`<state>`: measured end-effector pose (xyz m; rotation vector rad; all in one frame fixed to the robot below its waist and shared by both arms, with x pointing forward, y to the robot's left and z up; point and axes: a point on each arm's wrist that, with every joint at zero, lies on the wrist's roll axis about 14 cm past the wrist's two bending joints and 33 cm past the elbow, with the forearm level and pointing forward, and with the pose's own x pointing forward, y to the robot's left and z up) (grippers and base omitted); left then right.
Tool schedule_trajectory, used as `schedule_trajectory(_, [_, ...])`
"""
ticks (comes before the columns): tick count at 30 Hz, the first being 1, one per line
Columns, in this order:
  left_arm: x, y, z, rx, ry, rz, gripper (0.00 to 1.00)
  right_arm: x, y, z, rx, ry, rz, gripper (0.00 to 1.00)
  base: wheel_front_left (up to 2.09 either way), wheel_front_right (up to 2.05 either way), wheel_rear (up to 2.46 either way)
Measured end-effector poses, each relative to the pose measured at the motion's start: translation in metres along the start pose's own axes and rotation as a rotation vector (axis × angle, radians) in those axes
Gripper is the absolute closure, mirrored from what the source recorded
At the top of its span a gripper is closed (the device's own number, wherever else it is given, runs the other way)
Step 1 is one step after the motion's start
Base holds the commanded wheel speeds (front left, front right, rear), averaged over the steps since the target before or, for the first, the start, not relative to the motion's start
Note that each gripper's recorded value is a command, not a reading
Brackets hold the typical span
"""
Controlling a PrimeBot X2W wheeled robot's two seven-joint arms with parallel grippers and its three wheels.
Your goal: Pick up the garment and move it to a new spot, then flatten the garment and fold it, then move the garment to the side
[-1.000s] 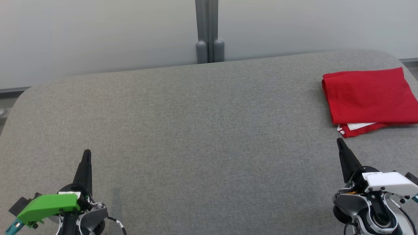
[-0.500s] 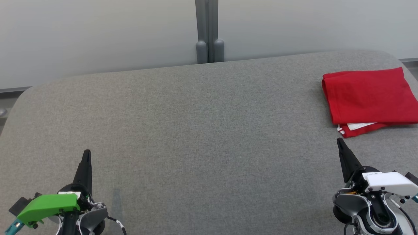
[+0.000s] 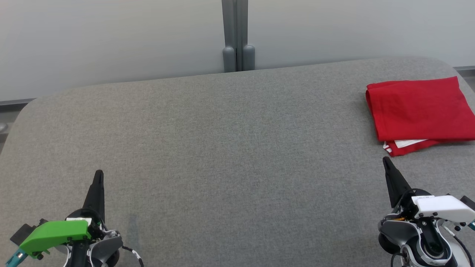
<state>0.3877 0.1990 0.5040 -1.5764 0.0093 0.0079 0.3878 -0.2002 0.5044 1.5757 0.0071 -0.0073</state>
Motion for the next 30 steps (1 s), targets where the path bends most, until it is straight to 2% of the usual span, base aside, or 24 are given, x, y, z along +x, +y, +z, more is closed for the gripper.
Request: schedule_trajectory(30, [0.0000, 0.0000, 0.0000, 0.000, 0.000, 0.000, 1.00, 0.0000, 0.0000, 0.0001, 0.000, 0.000, 0.000, 1.00, 0.00, 0.00, 0.00])
